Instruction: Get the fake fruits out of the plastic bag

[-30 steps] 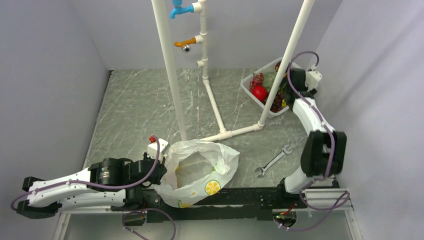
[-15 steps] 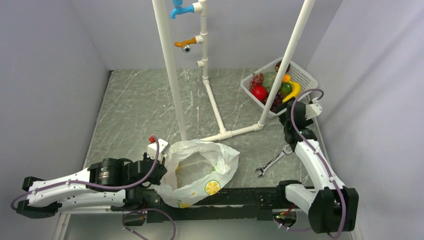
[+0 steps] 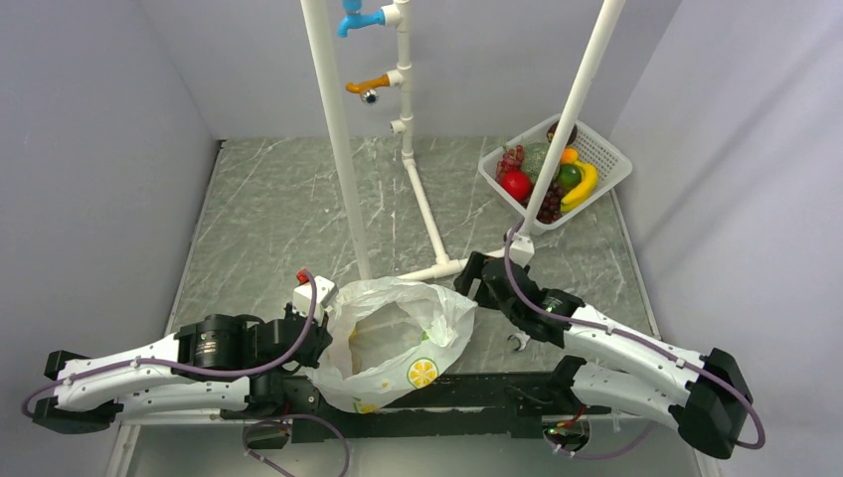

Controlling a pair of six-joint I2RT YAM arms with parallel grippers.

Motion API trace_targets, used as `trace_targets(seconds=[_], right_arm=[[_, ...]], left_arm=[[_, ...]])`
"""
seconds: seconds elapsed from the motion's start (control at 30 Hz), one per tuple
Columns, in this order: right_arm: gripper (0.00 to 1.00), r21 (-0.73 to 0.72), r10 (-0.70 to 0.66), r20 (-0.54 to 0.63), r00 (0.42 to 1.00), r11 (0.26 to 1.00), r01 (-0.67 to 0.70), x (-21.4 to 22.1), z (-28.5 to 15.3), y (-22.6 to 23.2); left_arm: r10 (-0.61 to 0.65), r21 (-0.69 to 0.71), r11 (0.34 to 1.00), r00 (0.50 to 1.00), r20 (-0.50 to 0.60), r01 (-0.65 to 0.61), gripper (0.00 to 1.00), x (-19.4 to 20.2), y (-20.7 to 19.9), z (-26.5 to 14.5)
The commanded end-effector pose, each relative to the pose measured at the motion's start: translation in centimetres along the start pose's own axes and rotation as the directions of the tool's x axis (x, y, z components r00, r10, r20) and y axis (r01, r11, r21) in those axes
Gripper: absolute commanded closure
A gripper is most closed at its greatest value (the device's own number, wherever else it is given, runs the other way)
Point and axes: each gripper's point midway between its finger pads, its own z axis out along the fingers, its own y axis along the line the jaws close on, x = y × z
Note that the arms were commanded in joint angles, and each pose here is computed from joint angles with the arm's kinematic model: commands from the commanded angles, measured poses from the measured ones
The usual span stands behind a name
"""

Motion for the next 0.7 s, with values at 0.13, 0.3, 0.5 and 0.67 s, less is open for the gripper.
trace_targets(seconds=[0.13, 0.3, 0.5, 0.67], right_arm=[[0.11, -0.484, -0.287, 0.173, 0.942, 0.809, 0.335, -3.3, -6.2, 12.9], [0.1, -0.605, -0.379, 0.296, 0.877, 0.636, 0.479, -6.1, -10.8, 17.9], [0.1, -0.743, -0.493, 0.285, 0.822, 0.428, 0.514, -1.7, -13.4, 21.7], [0.3, -0.779, -0.614, 0.189, 0.766, 0.381, 0.498, 7.7, -11.6, 21.8]], left_arm=[[-0.014, 0.002, 1.0, 1.0, 0.027, 0.014, 1.0, -1.0, -0.3, -0.4], [-0.016, 0.001, 1.0, 1.0, 0.027, 0.016, 1.0, -1.1, -0.3, -0.4], [-0.021, 0.004, 1.0, 0.999, 0.034, 0.021, 1.0, -1.1, -0.3, -0.5], [-0.021, -0.003, 1.0, 0.999, 0.028, 0.021, 1.0, -1.0, -0.2, -0.4]])
